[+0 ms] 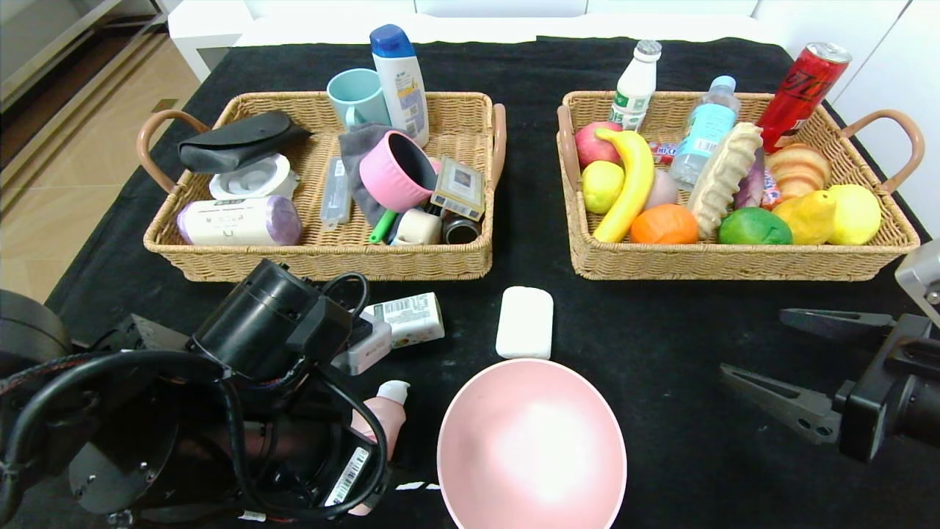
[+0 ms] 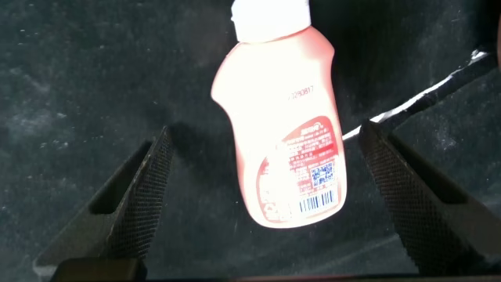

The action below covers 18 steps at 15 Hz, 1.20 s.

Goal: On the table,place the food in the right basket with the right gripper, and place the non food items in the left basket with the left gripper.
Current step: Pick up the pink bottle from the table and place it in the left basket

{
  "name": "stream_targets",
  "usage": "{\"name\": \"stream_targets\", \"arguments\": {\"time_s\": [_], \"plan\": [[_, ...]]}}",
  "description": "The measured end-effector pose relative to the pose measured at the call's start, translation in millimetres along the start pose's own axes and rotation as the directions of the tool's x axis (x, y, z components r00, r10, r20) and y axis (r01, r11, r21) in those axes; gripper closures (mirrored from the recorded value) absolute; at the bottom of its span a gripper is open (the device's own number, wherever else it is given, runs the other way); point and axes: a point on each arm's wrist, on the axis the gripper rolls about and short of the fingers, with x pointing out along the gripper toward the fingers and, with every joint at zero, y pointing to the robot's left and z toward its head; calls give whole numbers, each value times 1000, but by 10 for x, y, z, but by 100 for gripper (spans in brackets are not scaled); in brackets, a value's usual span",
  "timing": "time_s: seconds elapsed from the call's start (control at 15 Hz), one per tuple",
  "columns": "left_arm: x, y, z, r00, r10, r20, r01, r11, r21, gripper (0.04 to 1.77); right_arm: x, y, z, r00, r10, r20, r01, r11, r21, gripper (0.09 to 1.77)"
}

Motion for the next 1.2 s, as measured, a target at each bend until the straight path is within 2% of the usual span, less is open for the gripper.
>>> {"name": "stream_targets", "arguments": {"time_s": [0.73,0.8,1.0,1.2], "plan": [[71,-20,0,1000,5,-23,-4,1000,8,9,-15,6,1,1000,1,4,-1,1000,-1,15],[79,-22,-1,1000,6,-26,-5,1000,9,18,-15,7,0,1000,1,3,-1,1000,-1,15],[109,-30,4,999,8,-34,-8,1000,12,66,-15,4,1,1000,0,4,0,1000,-1,15],[133,-38,24,999,11,-39,-11,1000,14,92,-8,2,1,1000,1,3,-1,1000,0,15]]}}
